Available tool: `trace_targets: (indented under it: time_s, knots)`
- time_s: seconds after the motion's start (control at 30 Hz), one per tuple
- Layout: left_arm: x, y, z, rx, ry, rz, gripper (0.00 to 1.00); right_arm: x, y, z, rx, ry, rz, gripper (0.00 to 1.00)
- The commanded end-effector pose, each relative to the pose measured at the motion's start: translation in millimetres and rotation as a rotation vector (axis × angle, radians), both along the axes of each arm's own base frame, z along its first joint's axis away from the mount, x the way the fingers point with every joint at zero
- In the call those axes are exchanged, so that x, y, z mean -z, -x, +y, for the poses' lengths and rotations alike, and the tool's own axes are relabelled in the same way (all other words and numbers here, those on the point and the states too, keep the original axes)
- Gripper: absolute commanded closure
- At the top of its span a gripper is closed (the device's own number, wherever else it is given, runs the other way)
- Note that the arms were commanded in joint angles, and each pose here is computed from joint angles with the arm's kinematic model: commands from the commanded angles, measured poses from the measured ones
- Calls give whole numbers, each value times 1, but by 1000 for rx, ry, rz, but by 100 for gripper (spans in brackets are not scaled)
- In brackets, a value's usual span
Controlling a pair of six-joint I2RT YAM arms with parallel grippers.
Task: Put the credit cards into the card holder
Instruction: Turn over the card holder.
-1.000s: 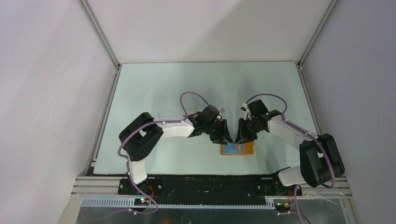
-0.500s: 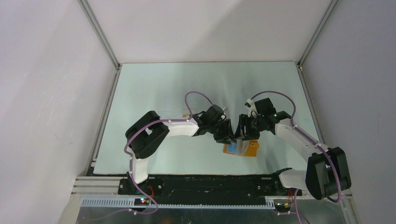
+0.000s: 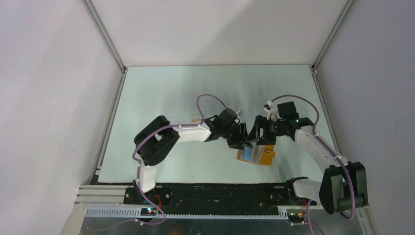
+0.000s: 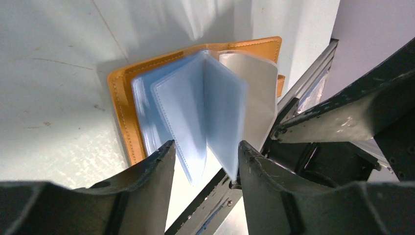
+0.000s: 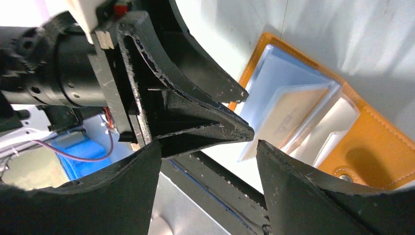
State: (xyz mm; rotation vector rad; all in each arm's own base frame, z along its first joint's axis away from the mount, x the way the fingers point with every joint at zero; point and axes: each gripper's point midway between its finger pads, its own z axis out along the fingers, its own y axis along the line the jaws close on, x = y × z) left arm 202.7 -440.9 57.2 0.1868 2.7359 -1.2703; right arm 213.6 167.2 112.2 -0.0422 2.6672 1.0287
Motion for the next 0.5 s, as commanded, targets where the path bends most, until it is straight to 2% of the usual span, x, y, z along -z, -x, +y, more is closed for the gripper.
trace_targets:
  time_s: [0.0, 0.3, 0.47]
  knots:
    - [-14, 6, -20, 61, 58, -30, 47, -36, -11, 9, -12, -147, -120, 24]
    - [-11, 7, -27, 67, 56, -28, 48, -52, -17, 8, 21, -281, -140, 25]
    - [-15, 5, -27, 58, 59, -48, 48, -47, -22, -4, 74, -249, -138, 25]
